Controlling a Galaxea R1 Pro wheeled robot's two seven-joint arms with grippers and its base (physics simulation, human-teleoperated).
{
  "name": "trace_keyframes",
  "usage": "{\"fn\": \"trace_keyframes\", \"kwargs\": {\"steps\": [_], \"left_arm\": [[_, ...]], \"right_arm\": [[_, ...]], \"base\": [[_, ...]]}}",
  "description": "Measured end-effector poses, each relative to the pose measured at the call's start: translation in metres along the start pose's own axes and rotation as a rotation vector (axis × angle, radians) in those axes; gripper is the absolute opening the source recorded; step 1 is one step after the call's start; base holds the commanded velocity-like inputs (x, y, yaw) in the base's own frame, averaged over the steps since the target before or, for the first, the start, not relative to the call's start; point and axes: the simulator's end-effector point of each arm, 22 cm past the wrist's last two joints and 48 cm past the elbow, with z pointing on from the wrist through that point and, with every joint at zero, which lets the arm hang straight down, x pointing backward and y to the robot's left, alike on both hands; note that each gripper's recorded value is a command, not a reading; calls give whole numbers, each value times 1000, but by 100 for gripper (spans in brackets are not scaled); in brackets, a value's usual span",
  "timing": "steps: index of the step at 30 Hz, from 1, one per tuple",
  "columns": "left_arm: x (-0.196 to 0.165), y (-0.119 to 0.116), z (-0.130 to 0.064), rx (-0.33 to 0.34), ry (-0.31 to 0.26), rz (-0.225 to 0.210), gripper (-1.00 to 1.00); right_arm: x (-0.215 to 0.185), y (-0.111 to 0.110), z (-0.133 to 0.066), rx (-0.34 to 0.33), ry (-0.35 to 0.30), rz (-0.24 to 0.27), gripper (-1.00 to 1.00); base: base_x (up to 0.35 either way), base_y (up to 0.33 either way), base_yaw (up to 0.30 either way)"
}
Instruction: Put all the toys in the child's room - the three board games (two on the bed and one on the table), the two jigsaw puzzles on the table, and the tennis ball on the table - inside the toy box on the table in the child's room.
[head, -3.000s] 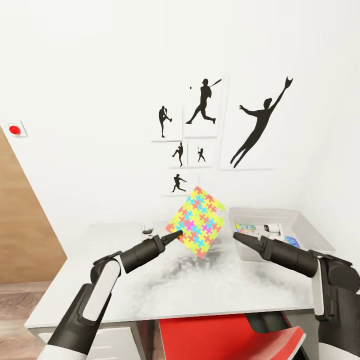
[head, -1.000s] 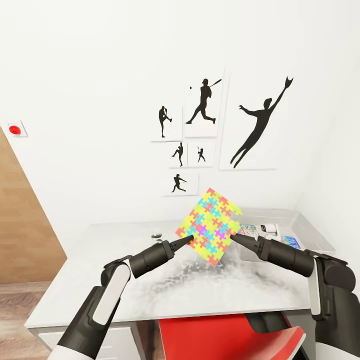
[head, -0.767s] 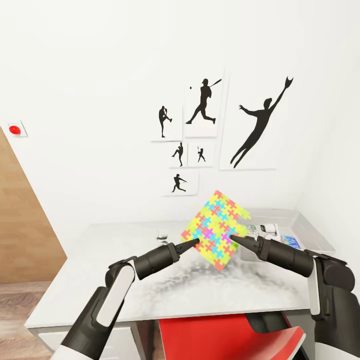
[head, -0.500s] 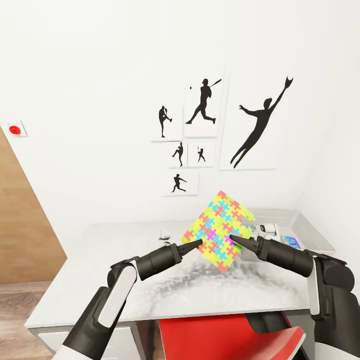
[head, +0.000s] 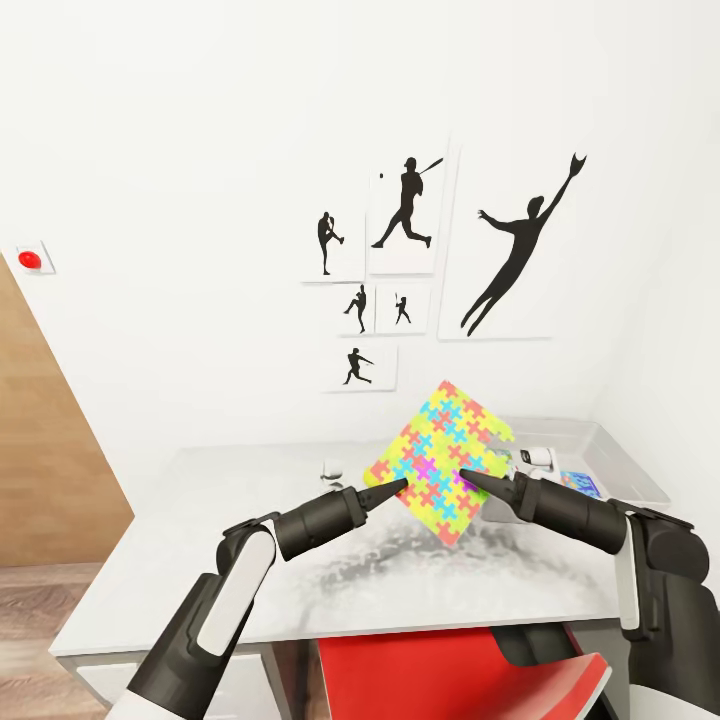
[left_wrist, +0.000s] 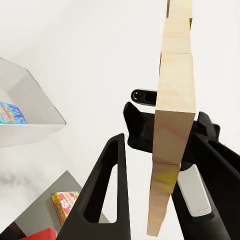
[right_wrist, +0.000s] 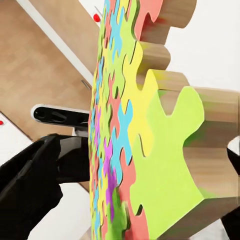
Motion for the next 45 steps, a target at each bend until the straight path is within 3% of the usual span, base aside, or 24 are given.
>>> {"fn": "trace_keyframes", "kwargs": {"steps": [14,15,16,25,41,45], "left_arm": [[-1,-5,-1,20,0,-26,-100],[-1,-8,-1,33,-1,-26,100],[-1,-1,-1,3,-2,0,100],[0,3,-1,-12,5,4,100],[2,21,-1,-84,15,-12,100],[6,40,-7,-135,22,-33,100]], "right_arm": [[1,-5,-1,21,5,-7,-100],[1,-5,-1,23,6,-8,-100],[-1,0,-1,1,-2,1,-100],[-1,0,-1,-1,-3,2,-100],[-3,-2,-4,8,-6,2,-100],[-8,-13,-6,57,-5,-4,-100]], "base": [[0,0,0],[0,0,0],[0,0,0],[0,0,0],[0,0,0],[0,0,0]]}}
